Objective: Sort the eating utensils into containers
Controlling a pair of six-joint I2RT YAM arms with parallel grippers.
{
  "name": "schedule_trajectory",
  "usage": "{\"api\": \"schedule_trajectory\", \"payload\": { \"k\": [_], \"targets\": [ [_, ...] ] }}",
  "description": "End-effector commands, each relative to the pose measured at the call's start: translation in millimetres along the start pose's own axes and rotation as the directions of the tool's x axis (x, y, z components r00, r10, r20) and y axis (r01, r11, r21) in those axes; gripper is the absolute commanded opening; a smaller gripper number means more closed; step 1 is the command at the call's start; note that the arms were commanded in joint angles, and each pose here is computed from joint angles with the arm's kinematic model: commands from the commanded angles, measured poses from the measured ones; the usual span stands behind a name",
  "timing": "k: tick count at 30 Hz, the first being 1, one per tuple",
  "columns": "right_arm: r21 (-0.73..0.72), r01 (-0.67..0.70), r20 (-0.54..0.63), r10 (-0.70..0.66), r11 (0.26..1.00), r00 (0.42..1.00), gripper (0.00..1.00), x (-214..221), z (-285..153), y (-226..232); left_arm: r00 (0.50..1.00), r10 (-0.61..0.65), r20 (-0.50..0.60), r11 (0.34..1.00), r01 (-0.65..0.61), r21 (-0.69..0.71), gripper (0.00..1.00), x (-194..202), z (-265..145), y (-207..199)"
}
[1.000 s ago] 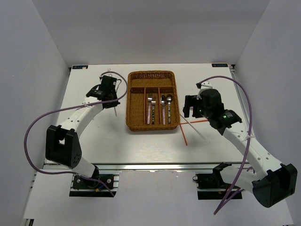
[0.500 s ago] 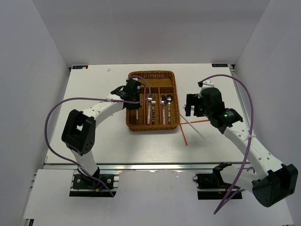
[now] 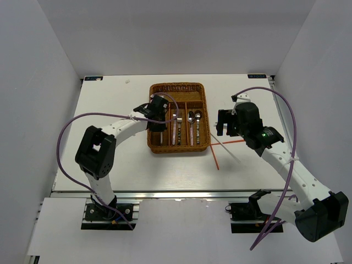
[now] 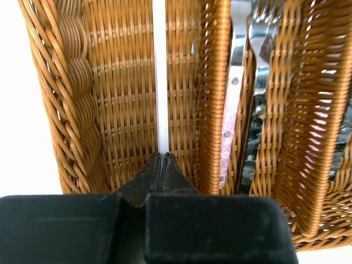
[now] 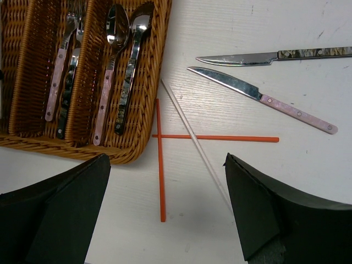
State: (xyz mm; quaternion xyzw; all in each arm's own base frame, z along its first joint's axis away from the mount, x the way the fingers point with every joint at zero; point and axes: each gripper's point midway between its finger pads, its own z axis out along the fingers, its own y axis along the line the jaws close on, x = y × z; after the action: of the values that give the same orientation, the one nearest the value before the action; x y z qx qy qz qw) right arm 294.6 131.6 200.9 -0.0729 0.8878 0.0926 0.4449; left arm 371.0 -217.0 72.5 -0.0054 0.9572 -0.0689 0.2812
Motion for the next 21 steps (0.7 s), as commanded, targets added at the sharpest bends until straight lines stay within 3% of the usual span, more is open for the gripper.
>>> {"api": "schedule_trajectory", "payload": {
  "k": [1,4,5,11,19,20,21],
  "targets": [
    [-0.006,-0.015,0.024,0.015,1.000,1.000,0.89,-9.0,-2.3,1.1,1.000,-0.005,0.009,1.000,0.005,-0.002,0.00,0.8,-5.7,-0.1],
    [-0.003,-0.015,0.028,0.015,1.000,1.000,0.89,-9.4,-2.8,0.8,1.000,-0.003,0.009,1.000,0.003,-0.008,0.09,1.4,-6.6,1.0],
    [-0.003,-0.015,0.028,0.015,1.000,1.000,0.89,-9.4,-2.8,0.8,1.000,-0.004,0.011,1.000,0.004,-0.012,0.21,0.4,-8.1,1.6],
    [0.003,-0.016,0.015,0.016,1.000,1.000,0.89,-6.2,0.8,0.2,0.998,-0.010,0.059,1.000,0.010,0.000,0.50,-14.1,-27.1,-1.6],
    [0.020,0.000,-0.043,0.001,1.000,0.999,0.89,10.6,18.8,-2.1,0.985,-0.031,0.172,0.999,0.027,0.023,0.62,-41.4,-77.5,1.0],
    [0.025,0.012,-0.070,-0.010,1.000,0.997,0.89,16.8,24.2,-3.4,0.974,-0.040,0.223,0.999,0.037,0.016,0.69,-50.5,-95.3,6.4],
    [0.022,0.019,-0.090,-0.017,1.000,0.996,0.89,21.6,26.4,-3.0,0.968,-0.041,0.249,0.999,0.040,0.008,0.96,-54.5,-105.0,10.5]
  ]
}}
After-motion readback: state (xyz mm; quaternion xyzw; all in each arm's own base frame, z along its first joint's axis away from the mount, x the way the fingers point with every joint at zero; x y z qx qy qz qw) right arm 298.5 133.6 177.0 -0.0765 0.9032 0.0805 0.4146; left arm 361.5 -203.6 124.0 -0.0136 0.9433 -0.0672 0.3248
